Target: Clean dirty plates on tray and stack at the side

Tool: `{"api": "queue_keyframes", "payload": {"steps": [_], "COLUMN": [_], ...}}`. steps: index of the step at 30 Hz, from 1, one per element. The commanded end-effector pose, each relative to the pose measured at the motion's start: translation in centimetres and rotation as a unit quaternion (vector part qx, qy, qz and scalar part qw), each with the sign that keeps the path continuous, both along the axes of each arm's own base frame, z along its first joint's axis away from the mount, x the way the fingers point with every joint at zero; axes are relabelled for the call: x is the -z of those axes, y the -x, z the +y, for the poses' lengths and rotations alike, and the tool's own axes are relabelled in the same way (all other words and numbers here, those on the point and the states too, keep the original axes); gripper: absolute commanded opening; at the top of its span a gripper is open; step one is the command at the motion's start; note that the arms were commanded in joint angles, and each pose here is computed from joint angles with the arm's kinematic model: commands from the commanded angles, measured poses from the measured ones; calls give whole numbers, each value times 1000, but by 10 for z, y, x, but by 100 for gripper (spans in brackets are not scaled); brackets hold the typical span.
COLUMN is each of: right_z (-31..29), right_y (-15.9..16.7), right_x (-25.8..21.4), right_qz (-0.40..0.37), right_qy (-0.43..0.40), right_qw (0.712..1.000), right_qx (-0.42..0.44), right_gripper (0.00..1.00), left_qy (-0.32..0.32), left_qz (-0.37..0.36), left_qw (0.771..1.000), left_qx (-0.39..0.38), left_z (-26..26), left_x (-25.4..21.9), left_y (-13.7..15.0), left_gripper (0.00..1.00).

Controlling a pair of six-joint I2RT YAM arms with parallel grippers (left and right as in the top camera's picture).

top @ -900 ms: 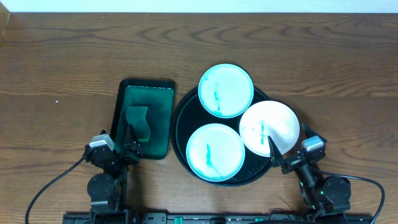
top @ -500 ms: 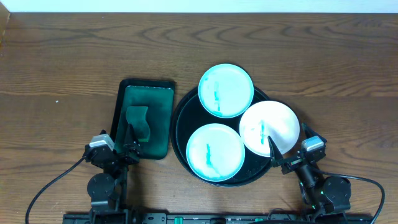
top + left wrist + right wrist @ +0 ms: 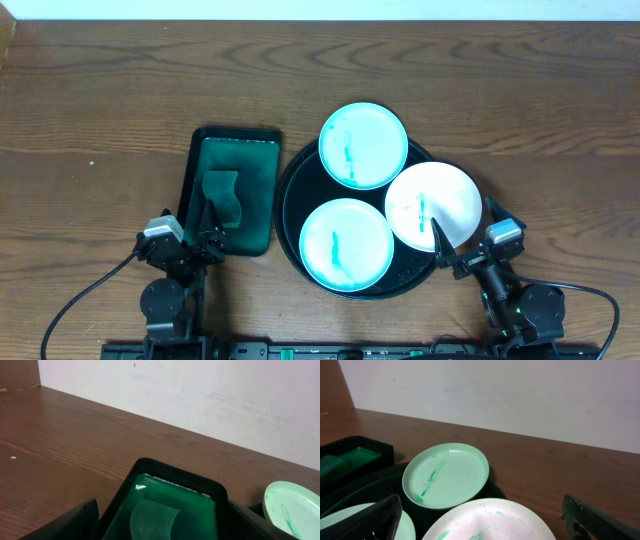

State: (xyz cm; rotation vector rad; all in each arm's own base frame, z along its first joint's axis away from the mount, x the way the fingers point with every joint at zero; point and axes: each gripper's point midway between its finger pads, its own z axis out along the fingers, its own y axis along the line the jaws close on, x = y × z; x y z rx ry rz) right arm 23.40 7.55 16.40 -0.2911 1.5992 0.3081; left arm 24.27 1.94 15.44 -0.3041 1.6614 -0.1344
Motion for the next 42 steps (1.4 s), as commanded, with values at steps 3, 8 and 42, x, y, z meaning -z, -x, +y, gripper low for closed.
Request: {"api": "queue_keyframes", "payload": {"steps": [3,8,42], "right_z": [-4,-4,52], "right_y": [-1,-1,-103], "right_x": [1,2,-128], "right_qz": [-1,0,307], "right_qy": [9,9,-24], "right_qw": [1000,1000,947], "right_qx": [10,10,-94], "right_gripper": [99,99,99], "left_qy": [-6,-6,53], "left_qz": [18,18,331], "left_qw": [1000,1000,939], "left_qx": [-4,-4,79], "left_z": [2,2,-27], "left_x": [17,17,-101], "left_y": [0,0,-39], "left_gripper": [80,80,80]}}
